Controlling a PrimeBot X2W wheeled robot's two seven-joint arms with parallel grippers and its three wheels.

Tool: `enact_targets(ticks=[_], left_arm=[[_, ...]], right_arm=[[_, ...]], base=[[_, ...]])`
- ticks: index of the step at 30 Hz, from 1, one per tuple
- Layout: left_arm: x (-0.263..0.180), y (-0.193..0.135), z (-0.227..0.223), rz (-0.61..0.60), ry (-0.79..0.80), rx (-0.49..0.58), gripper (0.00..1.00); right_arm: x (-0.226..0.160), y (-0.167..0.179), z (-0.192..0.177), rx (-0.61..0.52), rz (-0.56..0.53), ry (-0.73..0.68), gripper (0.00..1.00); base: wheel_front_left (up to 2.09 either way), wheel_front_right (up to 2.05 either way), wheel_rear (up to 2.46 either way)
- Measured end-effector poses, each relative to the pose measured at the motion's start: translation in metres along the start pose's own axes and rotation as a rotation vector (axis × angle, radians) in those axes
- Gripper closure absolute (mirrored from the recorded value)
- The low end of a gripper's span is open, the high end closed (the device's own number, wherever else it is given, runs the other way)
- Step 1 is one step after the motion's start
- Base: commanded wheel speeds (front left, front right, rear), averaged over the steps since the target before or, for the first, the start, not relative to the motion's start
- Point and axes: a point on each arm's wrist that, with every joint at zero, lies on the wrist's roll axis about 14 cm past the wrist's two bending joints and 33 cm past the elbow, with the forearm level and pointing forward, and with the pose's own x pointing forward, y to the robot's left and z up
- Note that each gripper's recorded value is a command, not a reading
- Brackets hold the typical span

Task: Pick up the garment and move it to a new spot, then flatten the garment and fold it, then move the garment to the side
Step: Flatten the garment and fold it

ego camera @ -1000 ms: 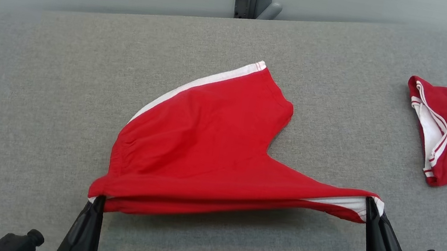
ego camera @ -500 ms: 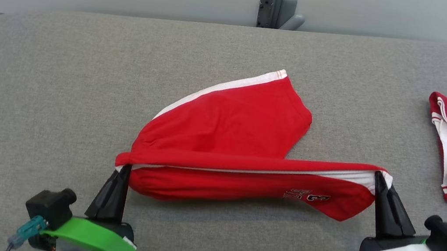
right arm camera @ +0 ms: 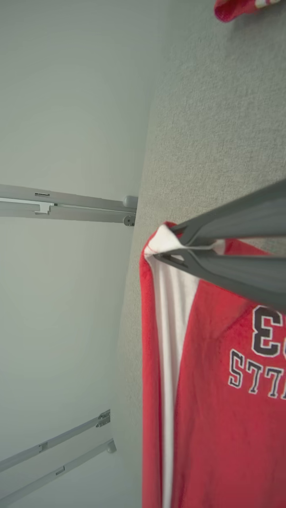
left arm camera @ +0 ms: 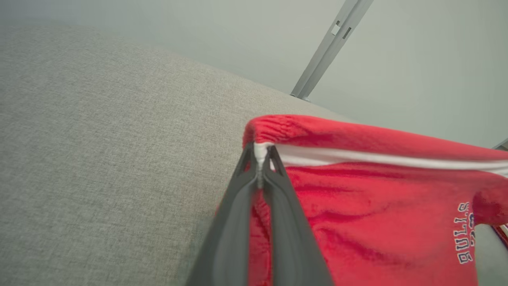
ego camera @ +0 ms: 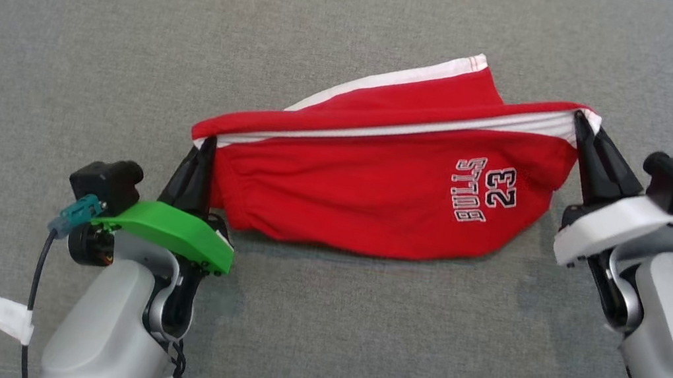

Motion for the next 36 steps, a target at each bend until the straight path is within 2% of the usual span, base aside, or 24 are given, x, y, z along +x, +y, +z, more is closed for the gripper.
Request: enact_targets(ticks=[9, 15, 21, 22, 23, 24, 25, 26, 27, 36], left_arm=[[0.030, 0.022, -0.014, 0.077, 0.040, -0.030, 1.00], [0.037, 0.033, -0.020, 0.114, 0.063, -0.027, 1.00], [0.037, 0.042, -0.021, 0.143, 0.063, -0.022, 1.00], [0.037, 0.042, -0.022, 0.143, 0.064, -0.020, 1.00], [0.037, 0.041, -0.022, 0.137, 0.066, -0.017, 0.89], [0.037, 0.040, -0.022, 0.132, 0.066, -0.016, 0.65], [0.037, 0.039, -0.021, 0.128, 0.060, -0.016, 0.45], [0.038, 0.037, -0.018, 0.123, 0.052, -0.011, 0.10], [0.038, 0.035, -0.015, 0.115, 0.044, -0.003, 0.00], [0.023, 0.021, -0.007, 0.060, 0.007, 0.077, 0.00]], right_arm=[[0.066, 0.011, -0.039, -0.040, 0.091, 0.139, 1.00], [0.091, 0.022, -0.069, -0.030, 0.128, 0.223, 1.00], [0.110, 0.031, -0.080, -0.012, 0.144, 0.251, 1.00], [0.112, 0.031, -0.082, -0.014, 0.146, 0.259, 0.91], [0.114, 0.031, -0.083, -0.017, 0.146, 0.265, 0.65], [0.116, 0.031, -0.084, -0.018, 0.146, 0.269, 0.42], [0.118, 0.031, -0.084, -0.019, 0.146, 0.273, 0.00], [0.120, 0.032, -0.084, -0.019, 0.146, 0.271, 0.00], [0.121, 0.032, -0.084, -0.019, 0.147, 0.271, 0.00], [0.120, 0.032, -0.063, -0.047, 0.153, 0.232, 0.00]], base=[[0.00, 0.00, 0.00], [0.00, 0.00, 0.00], [0.00, 0.00, 0.00], [0.00, 0.00, 0.00], [0.00, 0.00, 0.00], [0.00, 0.00, 0.00], [0.00, 0.00, 0.00], [0.00, 0.00, 0.00], [0.00, 0.00, 0.00], [0.00, 0.00, 0.00]])
